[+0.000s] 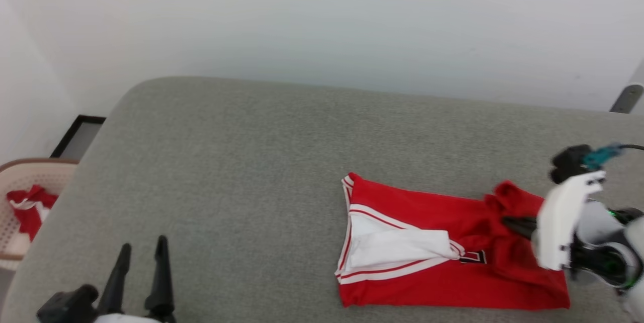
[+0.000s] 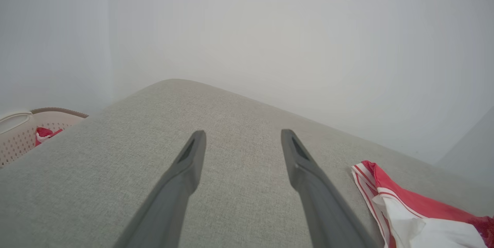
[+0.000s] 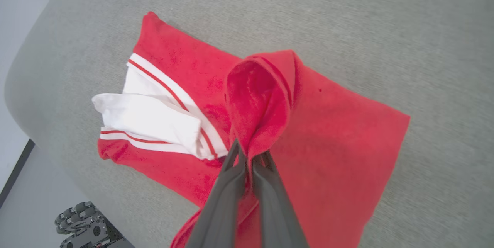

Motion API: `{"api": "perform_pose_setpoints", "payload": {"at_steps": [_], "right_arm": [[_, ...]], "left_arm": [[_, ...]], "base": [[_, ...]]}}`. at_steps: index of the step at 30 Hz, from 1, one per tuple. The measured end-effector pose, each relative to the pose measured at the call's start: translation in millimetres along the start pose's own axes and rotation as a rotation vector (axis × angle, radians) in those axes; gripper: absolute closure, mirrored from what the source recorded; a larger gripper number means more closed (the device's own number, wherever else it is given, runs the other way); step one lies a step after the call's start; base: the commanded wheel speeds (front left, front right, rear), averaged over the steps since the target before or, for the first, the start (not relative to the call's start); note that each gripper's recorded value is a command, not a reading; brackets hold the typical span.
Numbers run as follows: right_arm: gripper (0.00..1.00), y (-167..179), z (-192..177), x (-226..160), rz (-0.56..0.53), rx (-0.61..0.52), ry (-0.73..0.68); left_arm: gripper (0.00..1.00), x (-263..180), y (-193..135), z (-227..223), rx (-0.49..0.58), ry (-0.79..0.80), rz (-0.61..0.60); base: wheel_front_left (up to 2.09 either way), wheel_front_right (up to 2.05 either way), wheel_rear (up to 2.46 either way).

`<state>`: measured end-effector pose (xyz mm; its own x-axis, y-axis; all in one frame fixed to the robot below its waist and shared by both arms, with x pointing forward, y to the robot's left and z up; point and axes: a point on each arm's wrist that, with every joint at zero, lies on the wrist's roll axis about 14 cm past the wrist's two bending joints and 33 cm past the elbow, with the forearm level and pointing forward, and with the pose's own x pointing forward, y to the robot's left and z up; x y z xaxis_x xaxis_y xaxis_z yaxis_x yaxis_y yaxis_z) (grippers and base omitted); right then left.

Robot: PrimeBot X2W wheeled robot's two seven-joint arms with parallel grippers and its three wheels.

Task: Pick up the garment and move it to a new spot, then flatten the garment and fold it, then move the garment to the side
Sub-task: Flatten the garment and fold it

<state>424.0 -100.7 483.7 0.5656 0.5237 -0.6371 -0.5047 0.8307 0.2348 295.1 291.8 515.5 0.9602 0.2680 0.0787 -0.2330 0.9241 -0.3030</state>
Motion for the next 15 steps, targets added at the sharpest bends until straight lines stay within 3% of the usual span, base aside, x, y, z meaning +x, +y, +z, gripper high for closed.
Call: {"api": "perform_pose_setpoints", "payload": {"at_steps": [8, 15], "right_arm": [[1.00, 65, 12, 42, 0.135, -0.078, 0.013], [1.00, 94, 15, 73, 0.182, -0.122, 0.034]], "left_arm": [[0.00, -1, -4, 2, -0.010, -0.004, -0.003], [0.00, -4, 7, 2, -0.016, -0.005, 0.031]], "base": [[0.00, 0.00, 0.00], [0.00, 0.00, 0.00]]}}
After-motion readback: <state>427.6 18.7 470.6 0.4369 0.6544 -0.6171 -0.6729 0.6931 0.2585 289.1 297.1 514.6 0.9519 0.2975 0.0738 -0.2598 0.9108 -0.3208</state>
